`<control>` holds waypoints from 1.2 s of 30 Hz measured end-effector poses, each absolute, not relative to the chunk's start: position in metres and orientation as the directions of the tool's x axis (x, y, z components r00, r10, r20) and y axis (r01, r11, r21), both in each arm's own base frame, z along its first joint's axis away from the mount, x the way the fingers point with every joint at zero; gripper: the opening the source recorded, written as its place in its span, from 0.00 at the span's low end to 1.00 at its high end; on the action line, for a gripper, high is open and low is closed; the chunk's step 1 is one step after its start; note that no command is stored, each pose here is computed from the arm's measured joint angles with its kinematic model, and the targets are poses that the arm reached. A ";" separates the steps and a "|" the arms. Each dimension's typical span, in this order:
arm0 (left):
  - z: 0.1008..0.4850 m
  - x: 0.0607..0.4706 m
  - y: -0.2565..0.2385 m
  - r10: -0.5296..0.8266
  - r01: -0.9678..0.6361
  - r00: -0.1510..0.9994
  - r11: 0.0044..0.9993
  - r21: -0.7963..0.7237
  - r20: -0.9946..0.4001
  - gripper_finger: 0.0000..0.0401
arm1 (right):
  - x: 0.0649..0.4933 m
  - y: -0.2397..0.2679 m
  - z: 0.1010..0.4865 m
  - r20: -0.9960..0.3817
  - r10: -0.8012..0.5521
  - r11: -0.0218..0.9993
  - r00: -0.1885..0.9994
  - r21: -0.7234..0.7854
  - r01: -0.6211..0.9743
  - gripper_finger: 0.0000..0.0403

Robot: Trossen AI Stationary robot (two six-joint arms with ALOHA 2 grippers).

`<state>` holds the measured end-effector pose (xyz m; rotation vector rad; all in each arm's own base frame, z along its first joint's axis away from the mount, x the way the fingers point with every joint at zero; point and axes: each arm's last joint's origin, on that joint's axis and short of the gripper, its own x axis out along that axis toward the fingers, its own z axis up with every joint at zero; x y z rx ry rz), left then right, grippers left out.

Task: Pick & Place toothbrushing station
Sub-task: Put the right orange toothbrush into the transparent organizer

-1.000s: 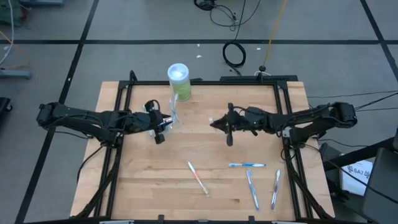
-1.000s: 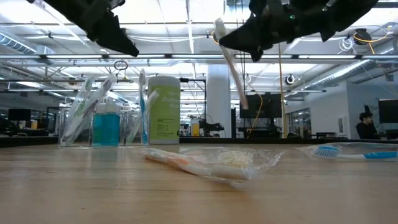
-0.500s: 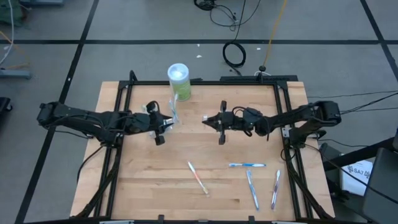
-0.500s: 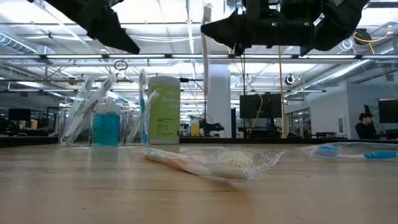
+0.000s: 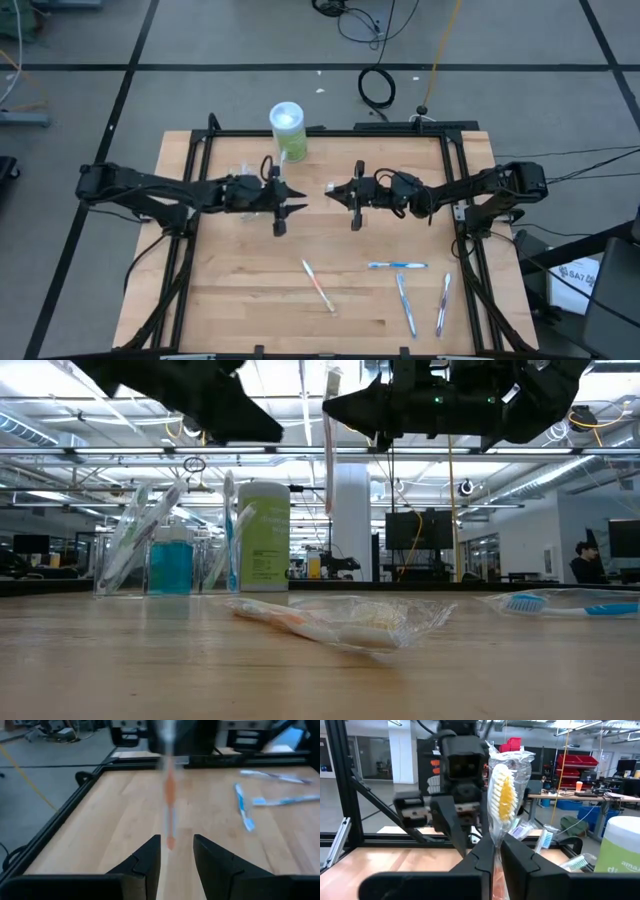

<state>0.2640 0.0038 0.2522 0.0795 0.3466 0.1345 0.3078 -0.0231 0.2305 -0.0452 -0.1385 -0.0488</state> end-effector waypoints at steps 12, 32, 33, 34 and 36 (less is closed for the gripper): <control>0.248 0.289 0.025 0.059 -0.051 0.985 0.997 0.049 -0.163 0.58 | 0.308 -0.023 0.231 0.145 -0.046 0.998 0.988 -0.042 0.052 0.04; 0.246 0.304 0.040 0.010 -0.014 0.996 0.999 -0.045 -0.091 0.50 | 0.307 -0.026 0.236 0.190 -0.055 0.997 0.980 -0.043 0.064 0.04; 0.246 0.308 0.041 0.000 -0.005 0.996 0.999 -0.049 -0.090 0.50 | 0.307 -0.025 0.236 0.190 -0.055 0.997 0.980 -0.043 0.065 0.04; 0.246 0.313 0.042 -0.011 0.006 0.996 0.999 -0.050 -0.093 0.50 | 0.307 -0.026 0.236 0.192 -0.055 0.997 0.980 -0.043 0.065 0.04; 0.249 0.324 0.043 -0.020 0.017 0.996 0.999 -0.036 -0.090 0.50 | 0.307 -0.026 0.236 0.191 -0.057 0.997 0.980 -0.043 0.067 0.04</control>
